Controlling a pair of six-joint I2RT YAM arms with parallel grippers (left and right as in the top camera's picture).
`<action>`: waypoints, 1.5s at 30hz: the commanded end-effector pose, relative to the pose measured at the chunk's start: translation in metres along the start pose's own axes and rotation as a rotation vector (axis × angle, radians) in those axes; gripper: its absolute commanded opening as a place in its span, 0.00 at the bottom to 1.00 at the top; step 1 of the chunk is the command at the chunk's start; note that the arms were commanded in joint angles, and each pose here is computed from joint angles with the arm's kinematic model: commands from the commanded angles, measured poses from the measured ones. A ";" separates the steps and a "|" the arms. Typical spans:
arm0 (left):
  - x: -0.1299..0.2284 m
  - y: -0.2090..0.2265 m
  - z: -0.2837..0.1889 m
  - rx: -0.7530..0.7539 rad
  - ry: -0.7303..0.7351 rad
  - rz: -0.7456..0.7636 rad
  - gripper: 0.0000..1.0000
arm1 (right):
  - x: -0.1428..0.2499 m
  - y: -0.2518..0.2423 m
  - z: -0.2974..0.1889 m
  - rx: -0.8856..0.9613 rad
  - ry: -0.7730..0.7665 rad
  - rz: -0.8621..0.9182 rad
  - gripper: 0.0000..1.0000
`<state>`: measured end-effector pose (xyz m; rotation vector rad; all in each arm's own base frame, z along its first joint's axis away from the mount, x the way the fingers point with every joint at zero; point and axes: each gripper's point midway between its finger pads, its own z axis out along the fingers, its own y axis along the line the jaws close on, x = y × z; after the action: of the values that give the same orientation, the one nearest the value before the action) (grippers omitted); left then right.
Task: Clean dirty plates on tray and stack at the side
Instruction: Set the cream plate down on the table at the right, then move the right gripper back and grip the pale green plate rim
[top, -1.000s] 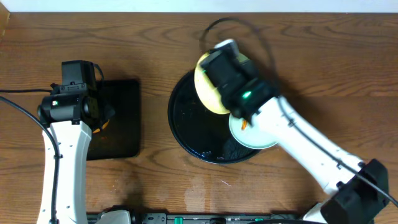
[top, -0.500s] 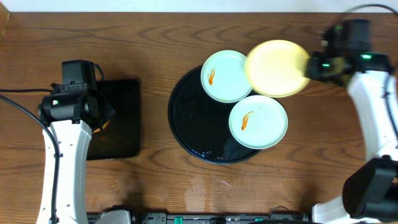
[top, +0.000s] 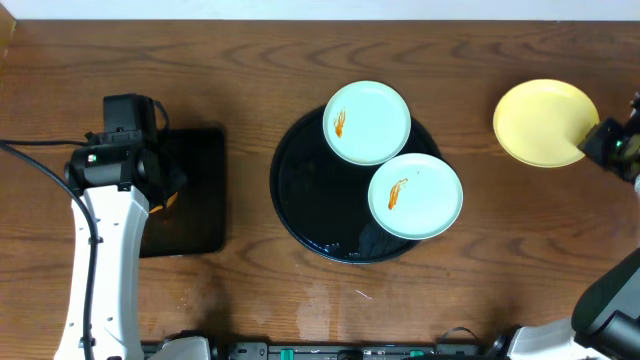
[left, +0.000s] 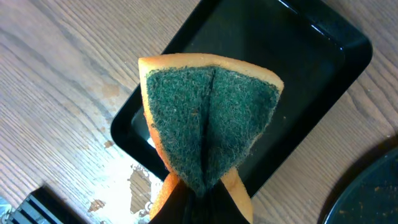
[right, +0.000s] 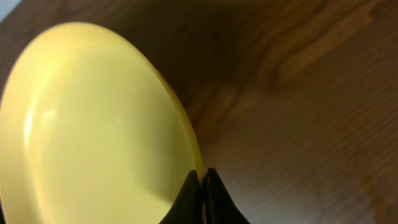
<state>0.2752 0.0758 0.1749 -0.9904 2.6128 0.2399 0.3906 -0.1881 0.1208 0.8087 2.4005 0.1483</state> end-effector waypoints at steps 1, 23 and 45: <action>-0.002 0.002 0.002 -0.010 -0.005 0.001 0.08 | 0.015 -0.002 0.010 -0.020 -0.010 0.038 0.01; -0.003 0.001 0.002 -0.006 -0.010 0.004 0.08 | 0.089 0.151 0.013 -0.520 0.151 -0.176 0.94; -0.002 0.002 0.002 -0.009 -0.005 0.005 0.08 | 0.155 0.281 0.067 -0.289 -0.059 -0.487 0.85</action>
<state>0.2777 0.0761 0.1757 -0.9881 2.6029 0.2358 0.4651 0.1343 0.0879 0.0346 2.3578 0.3169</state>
